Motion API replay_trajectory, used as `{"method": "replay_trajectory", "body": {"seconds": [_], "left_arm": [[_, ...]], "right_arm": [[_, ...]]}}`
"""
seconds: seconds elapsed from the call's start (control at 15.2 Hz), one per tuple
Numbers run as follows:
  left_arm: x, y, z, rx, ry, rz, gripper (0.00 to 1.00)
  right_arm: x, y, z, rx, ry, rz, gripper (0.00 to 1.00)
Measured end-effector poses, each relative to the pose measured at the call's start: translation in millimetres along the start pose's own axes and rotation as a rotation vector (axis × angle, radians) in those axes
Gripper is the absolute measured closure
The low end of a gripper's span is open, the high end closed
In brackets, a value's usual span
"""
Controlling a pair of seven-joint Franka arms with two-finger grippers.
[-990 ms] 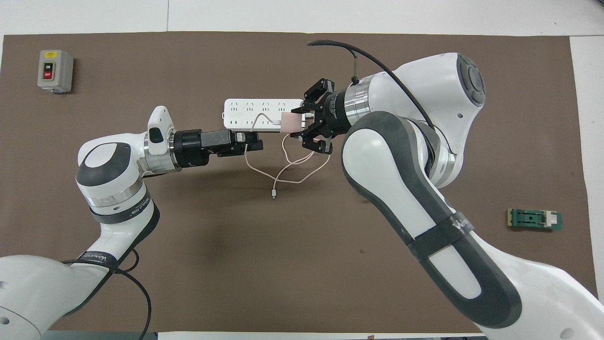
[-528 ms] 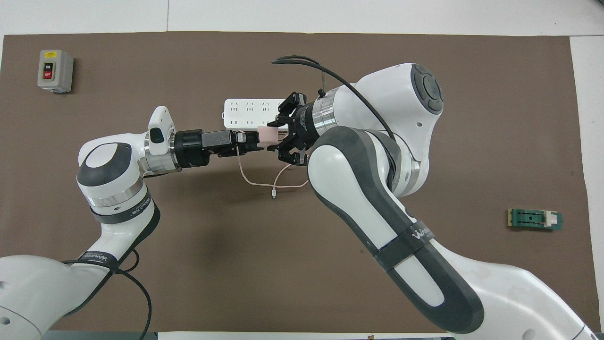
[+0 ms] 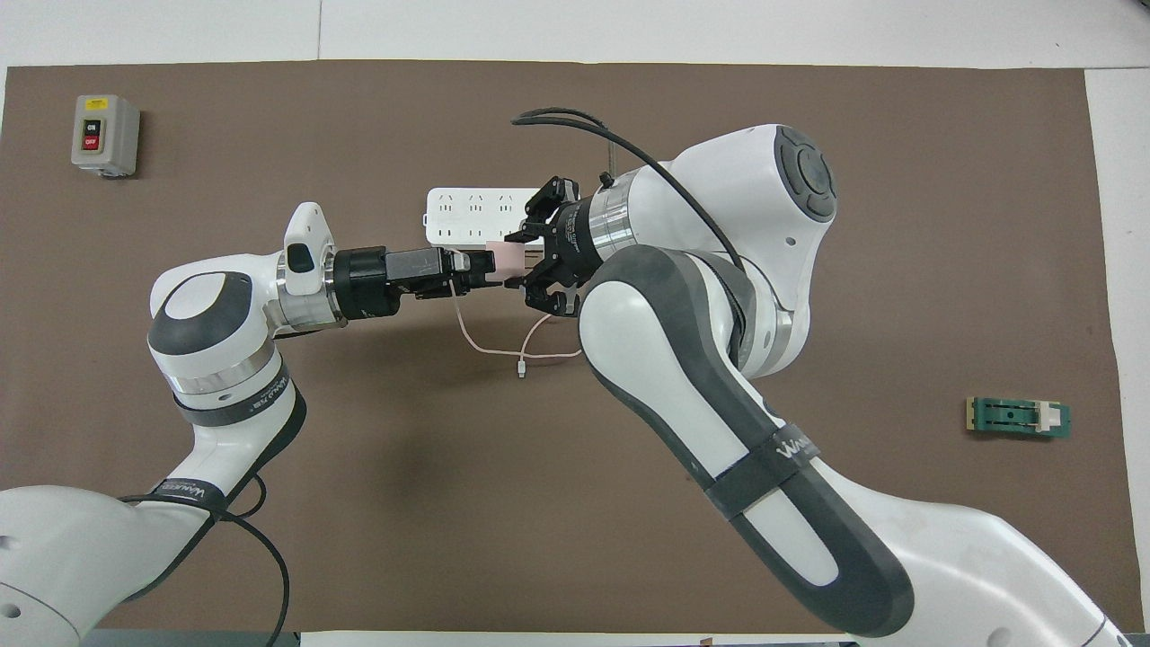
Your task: Plug charger into power strip
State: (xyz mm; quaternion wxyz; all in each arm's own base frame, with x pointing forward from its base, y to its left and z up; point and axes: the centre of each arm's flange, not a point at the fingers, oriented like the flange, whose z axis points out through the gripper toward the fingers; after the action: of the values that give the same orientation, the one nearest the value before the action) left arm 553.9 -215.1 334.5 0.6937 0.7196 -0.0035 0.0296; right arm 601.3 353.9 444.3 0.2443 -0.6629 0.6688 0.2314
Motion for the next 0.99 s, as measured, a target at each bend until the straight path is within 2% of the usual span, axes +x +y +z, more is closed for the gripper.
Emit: {"method": "replay_trajectory", "body": {"seconds": [0.13, 0.2, 0.26, 0.33, 0.79, 0.99], "left_arm": [[0, 0, 0, 0.004, 0.003, 0.000, 0.33], [0, 0, 0, 0.004, 0.003, 0.000, 0.50], [0, -1, -1, 0.007, 0.002, 0.001, 0.62], [0, -1, -1, 0.012, 0.001, 0.014, 0.69], [3, 3, 0, 0.025, 0.002, 0.027, 0.69], [12, 6, -18, 0.143, 0.035, 0.055, 0.69]], "right_arm": [[0, 0, 0, 0.001, 0.000, 0.000, 0.53], [1, 0, 0, 0.001, 0.000, 0.001, 0.53], [1, -1, -1, 0.002, 0.001, 0.001, 0.53], [1, -1, -1, 0.002, 0.001, 0.008, 0.53], [0, -2, -2, 0.012, -0.001, 0.008, 0.53], [2, -4, -4, 0.017, -0.001, 0.010, 0.26]]}}
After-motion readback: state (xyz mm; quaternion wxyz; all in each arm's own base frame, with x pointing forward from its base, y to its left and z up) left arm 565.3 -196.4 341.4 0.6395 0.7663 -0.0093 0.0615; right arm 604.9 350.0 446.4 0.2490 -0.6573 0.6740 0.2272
